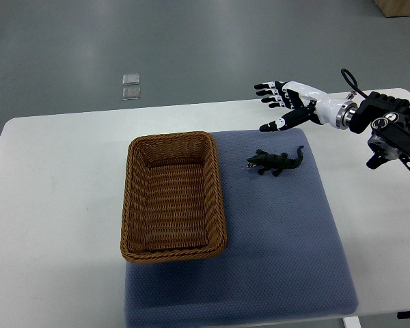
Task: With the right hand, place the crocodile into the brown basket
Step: 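Move the right hand down over the dark green toy crocodile, then close the right hand fingers around the crocodile's body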
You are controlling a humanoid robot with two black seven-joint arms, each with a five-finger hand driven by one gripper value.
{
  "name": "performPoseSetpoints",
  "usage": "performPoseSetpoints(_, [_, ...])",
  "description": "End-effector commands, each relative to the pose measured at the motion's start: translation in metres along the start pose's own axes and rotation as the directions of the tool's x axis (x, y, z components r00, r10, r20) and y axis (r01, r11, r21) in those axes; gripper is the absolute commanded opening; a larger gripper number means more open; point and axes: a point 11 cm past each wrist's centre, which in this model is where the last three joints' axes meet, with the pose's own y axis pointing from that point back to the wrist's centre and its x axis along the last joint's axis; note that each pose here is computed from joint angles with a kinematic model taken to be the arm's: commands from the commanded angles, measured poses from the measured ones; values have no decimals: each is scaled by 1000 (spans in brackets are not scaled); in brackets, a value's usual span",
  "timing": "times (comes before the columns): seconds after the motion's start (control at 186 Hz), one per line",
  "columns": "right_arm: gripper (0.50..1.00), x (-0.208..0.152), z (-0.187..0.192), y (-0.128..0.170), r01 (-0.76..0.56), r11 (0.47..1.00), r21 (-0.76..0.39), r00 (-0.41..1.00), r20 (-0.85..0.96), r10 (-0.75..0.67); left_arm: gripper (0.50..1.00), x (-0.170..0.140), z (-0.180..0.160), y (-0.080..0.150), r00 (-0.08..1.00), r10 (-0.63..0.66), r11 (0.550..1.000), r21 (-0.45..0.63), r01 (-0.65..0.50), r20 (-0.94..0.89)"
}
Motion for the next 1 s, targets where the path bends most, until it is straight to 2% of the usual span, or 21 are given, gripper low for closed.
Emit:
performPoseSetpoints(0.0, [926,-6,-3,0,49,999,-15,984,-174,-51,1000,0,0,0,1000,1,1000,0,-1,0])
performPoseSetpoints(0.22, [926,-19,-8,-3,156,982,-104,887,-422,-186,1000,0,0,0,1000,0,1000,0,0,0])
performPoseSetpoints(0.403, [924,-34,1,-10,163,974,-157,812,-540,-223,1000,0,0,0,1000,0,1000,0,0,0])
performPoseSetpoints(0.993, [903,-45,32,-13,115,967,-226,732,-639,-236,1000,0,0,0,1000,0,1000,0,0,0])
